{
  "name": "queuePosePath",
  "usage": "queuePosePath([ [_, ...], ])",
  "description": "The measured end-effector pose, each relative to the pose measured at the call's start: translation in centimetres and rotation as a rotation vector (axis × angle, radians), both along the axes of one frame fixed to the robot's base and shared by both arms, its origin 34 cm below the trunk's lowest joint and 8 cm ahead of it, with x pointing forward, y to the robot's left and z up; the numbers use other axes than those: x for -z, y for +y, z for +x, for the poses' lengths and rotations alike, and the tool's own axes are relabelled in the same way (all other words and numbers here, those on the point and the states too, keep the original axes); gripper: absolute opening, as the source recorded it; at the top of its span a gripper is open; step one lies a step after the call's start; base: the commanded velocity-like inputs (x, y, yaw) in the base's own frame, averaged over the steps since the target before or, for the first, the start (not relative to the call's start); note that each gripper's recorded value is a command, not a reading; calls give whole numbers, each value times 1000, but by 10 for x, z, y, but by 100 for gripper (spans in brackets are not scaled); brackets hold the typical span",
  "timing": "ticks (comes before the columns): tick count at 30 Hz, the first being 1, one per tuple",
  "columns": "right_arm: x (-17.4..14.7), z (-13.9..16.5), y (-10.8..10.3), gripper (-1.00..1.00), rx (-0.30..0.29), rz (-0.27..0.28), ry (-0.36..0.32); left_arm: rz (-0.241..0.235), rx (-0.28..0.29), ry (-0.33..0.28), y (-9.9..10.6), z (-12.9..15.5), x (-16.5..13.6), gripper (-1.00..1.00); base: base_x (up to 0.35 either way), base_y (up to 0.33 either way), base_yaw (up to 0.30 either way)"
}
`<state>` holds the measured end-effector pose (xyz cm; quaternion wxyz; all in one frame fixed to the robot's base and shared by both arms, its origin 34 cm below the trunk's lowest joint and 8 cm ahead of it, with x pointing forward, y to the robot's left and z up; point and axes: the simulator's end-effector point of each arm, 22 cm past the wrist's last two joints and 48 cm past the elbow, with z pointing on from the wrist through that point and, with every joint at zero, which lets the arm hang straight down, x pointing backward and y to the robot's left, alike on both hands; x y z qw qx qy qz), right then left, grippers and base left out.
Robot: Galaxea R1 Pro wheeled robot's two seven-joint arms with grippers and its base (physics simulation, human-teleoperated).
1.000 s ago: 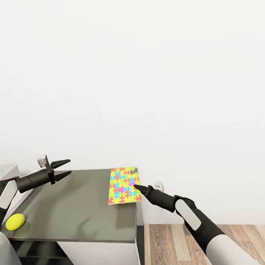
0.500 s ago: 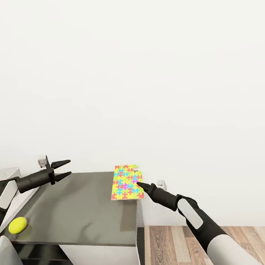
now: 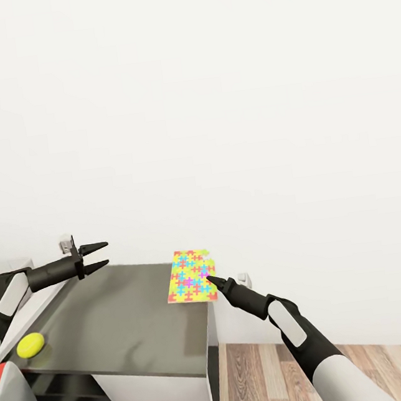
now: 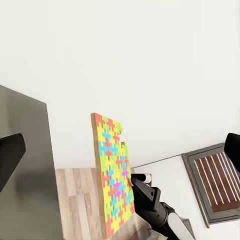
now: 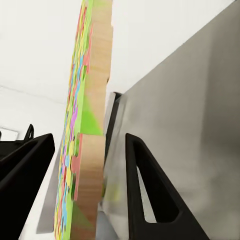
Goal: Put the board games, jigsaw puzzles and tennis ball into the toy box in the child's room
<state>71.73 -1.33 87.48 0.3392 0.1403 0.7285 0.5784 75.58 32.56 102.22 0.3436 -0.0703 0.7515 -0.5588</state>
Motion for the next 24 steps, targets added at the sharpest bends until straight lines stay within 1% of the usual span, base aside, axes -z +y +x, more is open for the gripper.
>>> queuePosePath([
  [6,-10,0,1,-100,-1,-10,-1,-1,0,1,0,0,-9,100,-9,0,0],
  [10,-15,0,1,-100,-7,-20,-1,-1,1,2,0,0,-15,100,-180,0,0],
  [15,-25,1,0,-100,0,-16,-5,-1,1,2,0,0,-23,100,-79,0,0],
  [24,-40,2,0,-100,3,-13,-15,-1,0,2,0,-1,-37,100,-7,0,0],
])
